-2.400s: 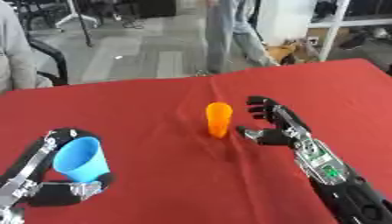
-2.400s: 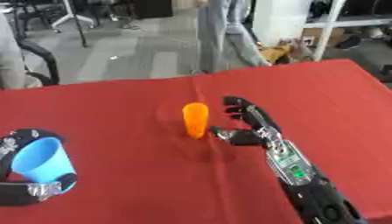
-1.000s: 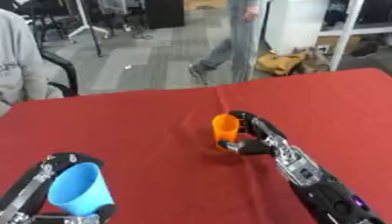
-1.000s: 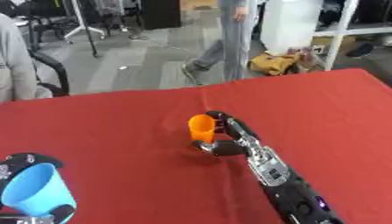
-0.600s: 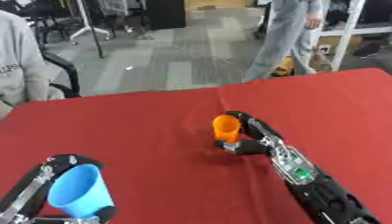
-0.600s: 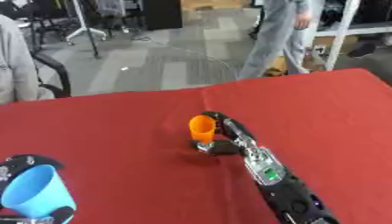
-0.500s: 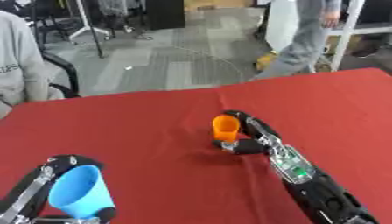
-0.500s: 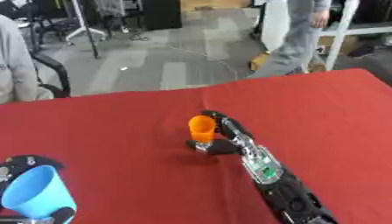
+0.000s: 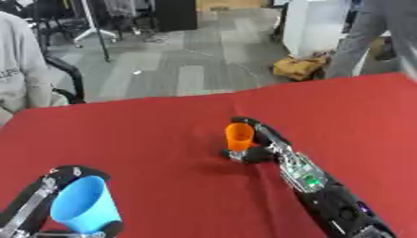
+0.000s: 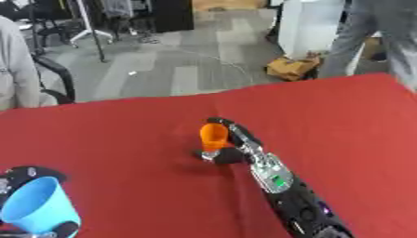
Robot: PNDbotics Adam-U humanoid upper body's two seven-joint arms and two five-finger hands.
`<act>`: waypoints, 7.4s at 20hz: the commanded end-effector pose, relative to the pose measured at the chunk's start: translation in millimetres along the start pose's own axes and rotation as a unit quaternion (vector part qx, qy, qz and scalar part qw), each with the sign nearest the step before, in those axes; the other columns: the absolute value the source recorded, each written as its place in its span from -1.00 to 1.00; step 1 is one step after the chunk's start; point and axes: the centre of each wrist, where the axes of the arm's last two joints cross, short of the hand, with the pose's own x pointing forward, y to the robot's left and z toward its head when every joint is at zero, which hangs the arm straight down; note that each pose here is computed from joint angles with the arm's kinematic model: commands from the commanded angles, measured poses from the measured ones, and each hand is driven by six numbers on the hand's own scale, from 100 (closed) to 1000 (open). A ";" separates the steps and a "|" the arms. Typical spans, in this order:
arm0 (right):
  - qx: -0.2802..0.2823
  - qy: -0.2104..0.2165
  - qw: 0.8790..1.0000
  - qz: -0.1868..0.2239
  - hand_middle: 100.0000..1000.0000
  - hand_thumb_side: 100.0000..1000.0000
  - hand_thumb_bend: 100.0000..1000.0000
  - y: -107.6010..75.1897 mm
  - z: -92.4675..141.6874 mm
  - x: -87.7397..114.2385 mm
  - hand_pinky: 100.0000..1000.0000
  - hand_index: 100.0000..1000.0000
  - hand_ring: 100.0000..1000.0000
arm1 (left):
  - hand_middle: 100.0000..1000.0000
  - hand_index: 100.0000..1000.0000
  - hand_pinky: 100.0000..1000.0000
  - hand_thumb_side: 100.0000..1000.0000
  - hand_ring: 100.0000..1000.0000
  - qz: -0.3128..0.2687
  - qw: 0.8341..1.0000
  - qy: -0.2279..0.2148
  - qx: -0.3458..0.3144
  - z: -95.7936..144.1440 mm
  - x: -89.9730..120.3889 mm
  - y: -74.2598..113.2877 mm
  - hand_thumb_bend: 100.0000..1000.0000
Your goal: Pour the contents of one cup into another cup.
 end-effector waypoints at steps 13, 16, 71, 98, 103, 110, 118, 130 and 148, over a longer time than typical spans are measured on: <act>0.004 0.000 1.000 0.006 0.30 -1.00 -0.21 8.5 -6.1 0.0 0.47 0.57 0.26 | -0.17 0.31 -0.09 -1.00 -0.28 -0.006 1.000 -0.015 -0.001 -3.3 7.8 3.5 -0.08; -0.001 0.000 1.000 0.005 0.26 -1.00 -0.27 9.5 -5.9 -0.6 0.43 0.55 0.16 | -0.17 0.31 -0.09 -1.00 -0.28 -0.006 1.000 -0.015 0.000 -3.0 7.7 3.7 -0.08; 0.126 -0.305 0.924 0.193 0.12 -1.00 -0.52 -2.4 -52.4 216.7 0.30 0.46 -0.06 | -0.19 0.28 -0.09 -1.00 -0.29 -0.071 0.982 -0.044 -0.169 -42.7 -14.2 -6.0 -0.09; 0.153 -0.410 0.823 0.362 0.12 -1.00 -0.52 48.6 -45.8 244.2 0.30 0.44 -0.07 | -0.19 0.28 -0.08 -1.00 -0.29 -0.108 0.973 -0.076 -0.189 -66.7 -14.0 -11.7 -0.08; 0.141 -0.426 0.809 0.380 0.11 -1.00 -0.55 48.1 -43.0 248.7 0.30 0.43 -0.07 | -0.20 0.27 -0.09 -1.00 -0.29 -0.097 0.977 -0.074 -0.174 -64.6 -14.9 -8.1 -0.08; 0.132 -0.440 0.792 0.403 0.10 -1.00 -0.59 49.3 -40.8 253.2 0.30 0.43 -0.08 | -0.21 0.26 -0.10 -1.00 -0.30 -0.082 0.980 -0.072 -0.167 -64.2 -15.3 -6.9 -0.09; 0.130 -0.453 0.770 0.430 0.10 -1.00 -0.64 51.3 -39.1 257.3 0.30 0.42 -0.07 | -0.21 0.25 -0.10 -1.00 -0.30 -0.072 0.981 -0.069 -0.167 -65.0 -16.7 -6.3 -0.10; 0.128 -0.473 0.736 0.467 0.10 -1.00 -0.69 55.4 -36.3 263.6 0.30 0.42 -0.07 | -0.22 0.24 -0.10 -1.00 -0.30 -0.064 0.983 -0.068 -0.160 -66.0 -17.6 -4.8 -0.11; 0.128 -0.480 0.718 0.487 0.10 -1.00 -0.71 54.0 -34.0 264.1 0.30 0.42 -0.08 | -0.21 0.24 -0.10 -1.00 -0.30 -0.059 0.981 -0.074 -0.167 -67.4 -18.1 -4.8 -0.11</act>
